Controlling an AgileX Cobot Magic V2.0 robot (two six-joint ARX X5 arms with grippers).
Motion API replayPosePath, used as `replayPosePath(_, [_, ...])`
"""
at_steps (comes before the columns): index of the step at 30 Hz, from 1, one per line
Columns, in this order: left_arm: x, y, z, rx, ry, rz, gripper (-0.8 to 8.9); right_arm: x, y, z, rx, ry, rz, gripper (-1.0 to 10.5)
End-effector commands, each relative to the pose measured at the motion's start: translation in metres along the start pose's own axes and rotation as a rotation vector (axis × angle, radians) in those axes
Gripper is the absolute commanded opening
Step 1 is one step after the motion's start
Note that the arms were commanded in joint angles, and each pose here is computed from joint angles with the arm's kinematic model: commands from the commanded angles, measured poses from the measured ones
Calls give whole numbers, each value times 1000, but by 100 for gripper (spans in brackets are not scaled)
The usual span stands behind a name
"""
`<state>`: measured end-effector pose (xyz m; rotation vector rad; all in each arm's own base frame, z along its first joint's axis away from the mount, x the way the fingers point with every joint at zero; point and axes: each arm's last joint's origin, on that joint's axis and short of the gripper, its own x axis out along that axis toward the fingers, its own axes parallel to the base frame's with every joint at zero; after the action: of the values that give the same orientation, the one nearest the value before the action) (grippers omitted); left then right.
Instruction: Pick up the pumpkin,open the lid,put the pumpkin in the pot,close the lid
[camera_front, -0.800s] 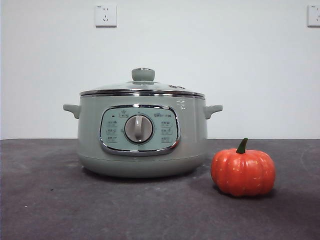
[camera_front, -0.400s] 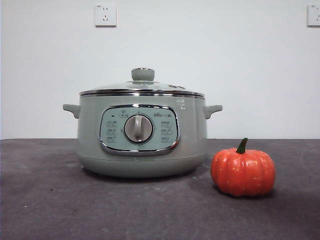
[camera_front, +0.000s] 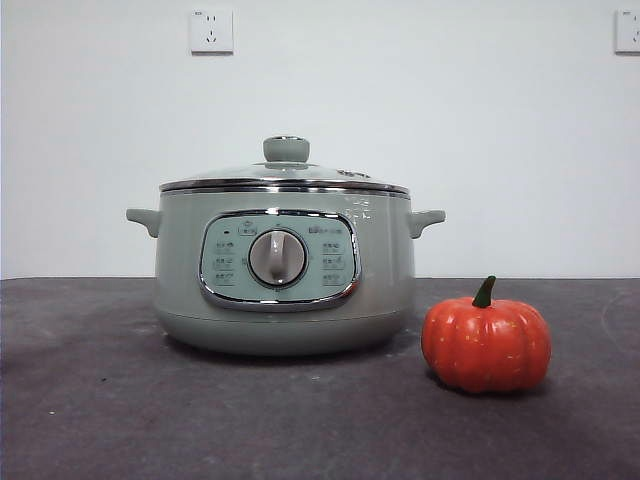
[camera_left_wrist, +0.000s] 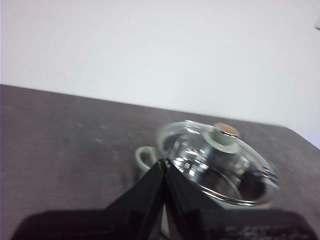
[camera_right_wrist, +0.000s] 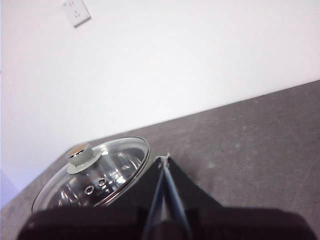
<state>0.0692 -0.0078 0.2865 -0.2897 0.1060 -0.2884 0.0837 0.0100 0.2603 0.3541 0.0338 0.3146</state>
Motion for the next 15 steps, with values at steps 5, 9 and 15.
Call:
replayPosePath(5, [19,-8,33,71,151,-133,-8,10,23,58,-123,227,84,-12])
replayPosePath(9, [28,-11,48,117,246,-198,-8,21,32,83,-164,384,143,-12])
replayPosePath(15, [35,-15,66,160,351,-264,-8,38,41,105,-219,594,176,-11])
